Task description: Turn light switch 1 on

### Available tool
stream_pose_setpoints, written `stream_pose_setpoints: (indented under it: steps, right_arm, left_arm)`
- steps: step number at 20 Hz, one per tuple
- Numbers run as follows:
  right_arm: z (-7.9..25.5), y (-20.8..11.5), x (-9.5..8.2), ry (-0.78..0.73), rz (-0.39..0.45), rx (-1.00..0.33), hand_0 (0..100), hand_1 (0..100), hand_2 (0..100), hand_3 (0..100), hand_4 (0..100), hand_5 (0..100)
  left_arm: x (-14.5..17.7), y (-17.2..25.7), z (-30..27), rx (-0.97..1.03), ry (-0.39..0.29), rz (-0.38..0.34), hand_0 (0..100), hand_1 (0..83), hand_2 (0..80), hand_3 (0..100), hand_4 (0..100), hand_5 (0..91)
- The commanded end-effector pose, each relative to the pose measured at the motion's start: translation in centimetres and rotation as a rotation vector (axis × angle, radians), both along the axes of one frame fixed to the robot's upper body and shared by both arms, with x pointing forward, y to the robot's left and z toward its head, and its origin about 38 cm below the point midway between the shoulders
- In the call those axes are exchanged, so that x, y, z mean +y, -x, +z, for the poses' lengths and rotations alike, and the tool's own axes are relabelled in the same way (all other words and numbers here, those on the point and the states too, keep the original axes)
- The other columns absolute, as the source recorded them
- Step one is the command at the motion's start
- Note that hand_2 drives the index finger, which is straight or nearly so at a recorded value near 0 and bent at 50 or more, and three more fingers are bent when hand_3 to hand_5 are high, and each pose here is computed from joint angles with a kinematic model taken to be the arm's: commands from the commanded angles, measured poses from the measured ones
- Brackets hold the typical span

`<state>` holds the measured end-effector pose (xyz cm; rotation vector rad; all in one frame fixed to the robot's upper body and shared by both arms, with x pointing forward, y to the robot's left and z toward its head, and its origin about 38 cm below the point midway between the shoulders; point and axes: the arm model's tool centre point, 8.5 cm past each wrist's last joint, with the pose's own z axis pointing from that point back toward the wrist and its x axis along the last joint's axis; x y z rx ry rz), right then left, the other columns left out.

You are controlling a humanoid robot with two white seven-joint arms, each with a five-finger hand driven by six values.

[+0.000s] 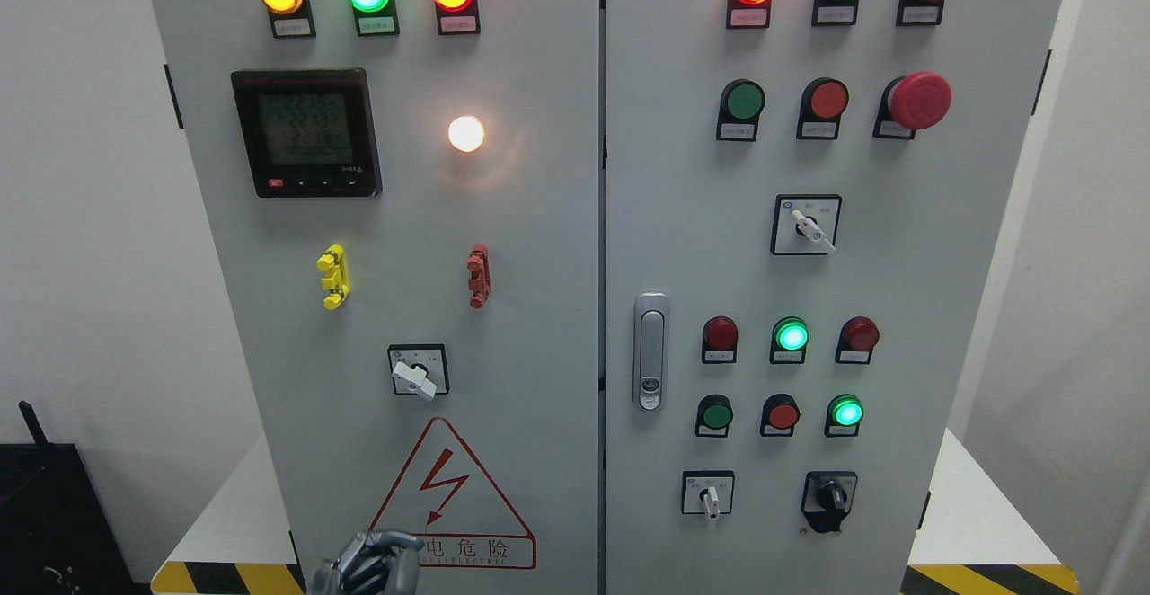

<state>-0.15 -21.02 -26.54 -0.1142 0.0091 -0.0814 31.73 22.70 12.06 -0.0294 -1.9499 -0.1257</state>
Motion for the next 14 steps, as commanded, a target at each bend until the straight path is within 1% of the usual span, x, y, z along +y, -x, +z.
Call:
stream_pose_setpoints:
  steps: [1, 3, 4, 5, 6, 7, 8, 9, 10, 11, 12, 13, 14]
  right_arm:
    - [0.0, 0.0, 0.0, 0.000, 0.000, 0.000, 30, 0, 0, 0, 0, 0]
    - [0.0, 0.0, 0.0, 0.000, 0.000, 0.000, 30, 0, 0, 0, 0, 0]
    - [0.0, -0.1, 0.0, 0.000, 0.000, -0.002, 30, 0, 0, 0, 0, 0]
    - [0.0, 0.0, 0.0, 0.000, 0.000, 0.000, 30, 0, 0, 0, 0, 0]
    - [0.0, 0.0, 0.0, 0.000, 0.000, 0.000, 30, 0, 0, 0, 0, 0]
    - [0.0, 0.0, 0.0, 0.000, 0.000, 0.000, 30, 0, 0, 0, 0, 0]
    - [0.0, 0.0, 0.0, 0.000, 0.000, 0.000, 30, 0, 0, 0, 0, 0]
    - [0.0, 0.0, 0.0, 0.000, 0.000, 0.000, 30, 0, 0, 0, 0, 0]
    - [0.0, 0.0, 0.0, 0.000, 0.000, 0.000, 30, 0, 0, 0, 0, 0]
    - [0.0, 0.0, 0.0, 0.000, 0.000, 0.000, 30, 0, 0, 0, 0, 0]
    - [0.0, 0.0, 0.0, 0.000, 0.000, 0.000, 30, 0, 0, 0, 0, 0]
    - [0.0, -0.1, 0.0, 0.000, 0.000, -0.002, 30, 0, 0, 0, 0, 0]
    - [0.0, 0.0, 0.0, 0.000, 0.000, 0.000, 30, 0, 0, 0, 0, 0]
  left_arm:
    - [7.7, 10.6, -19.3, 0.466, -0.015, 0.092, 13, 18.7, 19.5, 57, 66, 30.0]
    - [8.5, 14.8, -23.3, 0.588, -0.017, 0.081, 11, 17.3, 16.5, 49, 58, 22.0]
    - [8.6, 16.9, -25.2, 0.665, -0.004, 0.077, 10, 17.3, 13.8, 45, 54, 19.0]
    - [8.4, 19.0, -27.1, 0.751, 0.016, 0.075, 9, 17.6, 12.7, 43, 52, 16.7]
    - [8.2, 21.3, -28.9, 0.837, 0.040, 0.079, 8, 18.4, 11.3, 39, 47, 11.5]
    - [7.9, 23.5, -30.4, 0.917, 0.055, 0.080, 7, 19.9, 8.3, 32, 40, 3.3]
    - [7.9, 25.5, -31.5, 0.985, 0.066, 0.084, 6, 21.6, 5.9, 30, 38, 0.2]
    - [7.9, 27.6, -32.4, 1.054, 0.073, 0.086, 7, 23.4, 0.7, 25, 35, 0.0]
    - [7.7, 29.5, -33.2, 1.120, 0.086, 0.087, 10, 24.1, 0.0, 21, 30, 0.0]
    - [7.4, 31.2, -33.9, 1.190, 0.102, 0.087, 13, 24.7, 0.0, 19, 28, 0.0]
    - [7.2, 33.0, -34.5, 1.262, 0.117, 0.083, 17, 25.1, 0.0, 16, 24, 0.0]
    - [6.6, 34.8, -35.1, 1.341, 0.127, 0.060, 21, 25.0, 0.0, 11, 19, 0.0]
    - [5.7, 36.0, -35.6, 1.417, 0.121, 0.012, 23, 24.8, 0.0, 8, 16, 0.0]
